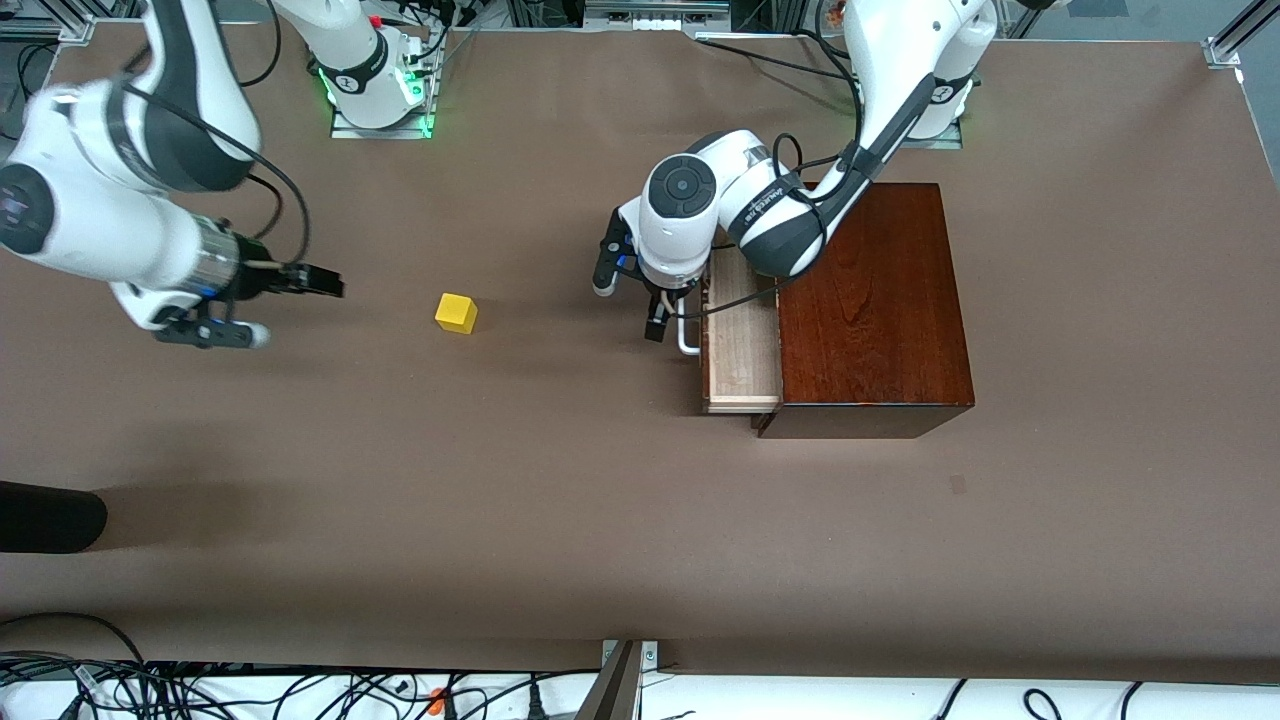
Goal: Open drawer, take yellow block, close drawer
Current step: 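Place the block with the right gripper while the left gripper pushes the drawer, then push the drawer shut with the left gripper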
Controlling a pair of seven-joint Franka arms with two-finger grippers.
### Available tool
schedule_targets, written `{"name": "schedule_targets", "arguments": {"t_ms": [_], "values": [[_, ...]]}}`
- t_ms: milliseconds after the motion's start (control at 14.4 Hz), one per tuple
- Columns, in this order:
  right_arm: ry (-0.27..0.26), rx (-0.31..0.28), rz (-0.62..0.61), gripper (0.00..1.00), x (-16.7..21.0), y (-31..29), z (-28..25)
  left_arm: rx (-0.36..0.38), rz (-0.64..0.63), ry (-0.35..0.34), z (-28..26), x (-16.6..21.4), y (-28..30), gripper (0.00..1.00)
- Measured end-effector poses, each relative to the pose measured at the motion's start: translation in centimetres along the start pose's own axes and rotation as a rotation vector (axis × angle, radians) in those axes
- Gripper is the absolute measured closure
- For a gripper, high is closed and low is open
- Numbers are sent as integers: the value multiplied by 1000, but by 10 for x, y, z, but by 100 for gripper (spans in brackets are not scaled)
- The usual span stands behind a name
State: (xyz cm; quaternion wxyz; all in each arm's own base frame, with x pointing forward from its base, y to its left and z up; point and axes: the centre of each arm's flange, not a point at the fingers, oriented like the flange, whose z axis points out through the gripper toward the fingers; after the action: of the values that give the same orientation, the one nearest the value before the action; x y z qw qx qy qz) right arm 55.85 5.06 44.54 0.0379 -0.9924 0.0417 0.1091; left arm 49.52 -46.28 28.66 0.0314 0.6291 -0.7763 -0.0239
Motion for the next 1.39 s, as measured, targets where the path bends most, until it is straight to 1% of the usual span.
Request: {"name": "schedule_targets", "arguments": {"t_ms": [139,348,556,695,1043,1391], "values": [[14,-21,12,0,-6,14,-39,-20,-23,-30,-4,-19,-5,0],[31,-71,33,0,-17,36,-97,-35,-51,-44,-9,-37,-12,0],[58,-81,33,0,-26,35,-134,-48,-64,-54,-9,-46,-14,0],[66,-79,40,0,-26,38,-139,-52,-68,-57,-9,-49,-14,0],[66,-63,58,0,-19,55,-136,-62,-75,-68,-13,-54,-15,0],[71,-81,44,0,-19,49,-137,-70,-84,-79,-17,-61,-15,0]]}}
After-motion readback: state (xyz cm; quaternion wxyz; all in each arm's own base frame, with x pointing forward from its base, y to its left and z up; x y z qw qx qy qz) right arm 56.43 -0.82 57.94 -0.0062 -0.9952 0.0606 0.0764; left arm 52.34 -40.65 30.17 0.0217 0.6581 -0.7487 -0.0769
